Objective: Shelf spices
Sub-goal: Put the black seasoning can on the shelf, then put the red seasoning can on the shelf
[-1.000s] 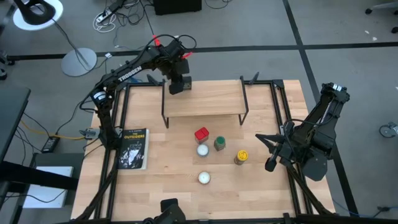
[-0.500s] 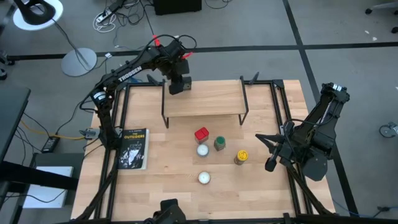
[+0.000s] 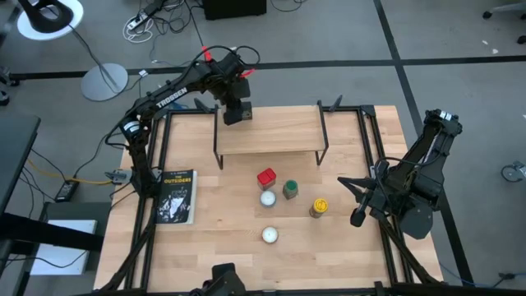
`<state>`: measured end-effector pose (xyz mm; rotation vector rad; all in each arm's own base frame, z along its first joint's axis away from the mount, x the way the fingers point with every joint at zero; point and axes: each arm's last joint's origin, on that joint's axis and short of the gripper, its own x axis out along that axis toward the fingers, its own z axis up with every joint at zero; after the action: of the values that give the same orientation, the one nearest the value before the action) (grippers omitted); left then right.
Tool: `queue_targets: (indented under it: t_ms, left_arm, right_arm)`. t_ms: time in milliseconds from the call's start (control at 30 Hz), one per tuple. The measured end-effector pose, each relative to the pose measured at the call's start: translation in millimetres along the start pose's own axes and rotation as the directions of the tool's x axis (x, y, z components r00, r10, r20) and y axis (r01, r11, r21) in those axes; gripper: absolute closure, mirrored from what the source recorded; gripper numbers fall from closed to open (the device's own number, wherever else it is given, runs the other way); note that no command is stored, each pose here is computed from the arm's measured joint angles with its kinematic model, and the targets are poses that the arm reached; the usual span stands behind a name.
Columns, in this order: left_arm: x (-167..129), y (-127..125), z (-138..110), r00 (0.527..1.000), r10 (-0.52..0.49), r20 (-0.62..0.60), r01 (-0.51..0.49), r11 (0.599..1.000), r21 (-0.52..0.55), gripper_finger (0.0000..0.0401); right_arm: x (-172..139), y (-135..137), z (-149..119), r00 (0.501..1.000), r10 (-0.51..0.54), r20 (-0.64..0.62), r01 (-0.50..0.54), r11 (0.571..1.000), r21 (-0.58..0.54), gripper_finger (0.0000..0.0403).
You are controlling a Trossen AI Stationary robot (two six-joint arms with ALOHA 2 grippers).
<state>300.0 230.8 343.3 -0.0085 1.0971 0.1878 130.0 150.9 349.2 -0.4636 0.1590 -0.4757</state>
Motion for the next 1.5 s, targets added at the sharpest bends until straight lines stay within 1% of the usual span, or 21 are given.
queue_targets:
  t_ms: [133,433,800,933,1100,1267,1367,1500]
  left_arm:
    - [0,0,0,1.000,-0.008,0.008,0.008,1.000,-0.001,0.0229]
    - [-2,1,4,0.999,0.011,0.044,-0.011,1.000,0.005,0.0229]
    - [-4,0,5,0.999,0.011,0.046,-0.011,1.000,0.008,0.0228]
    - [-12,-1,10,0.997,0.024,0.077,-0.025,1.000,0.014,0.0228]
    - [-35,-5,23,0.989,0.047,0.143,-0.052,0.998,0.034,0.0228]
    - [-64,-20,36,0.977,0.049,0.207,-0.059,0.997,0.046,0.0228]
    - [-74,-40,45,0.972,0.021,0.236,-0.038,0.997,0.068,0.0228]
    - [-73,-73,57,0.972,0.002,0.236,-0.024,0.995,0.093,0.0228]
  right_arm:
    - [0,0,0,1.000,0.000,0.000,0.000,1.000,0.000,0.0397]
    - [0,0,0,1.000,0.000,0.000,0.000,1.000,0.000,0.0400]
    - [0,0,0,1.000,0.000,0.000,0.000,1.000,0.000,0.0400]
    - [0,0,0,1.000,-0.001,0.000,0.001,1.000,0.000,0.0396]
    - [0,0,0,1.000,-0.001,0.000,0.001,1.000,-0.001,0.0400]
    - [0,0,0,1.000,-0.001,0.000,0.001,1.000,0.000,0.0398]
    - [0,0,0,1.000,-0.001,0.000,0.001,1.000,0.000,0.0396]
    - [0,0,0,1.000,-0.001,0.000,0.001,1.000,-0.001,0.0400]
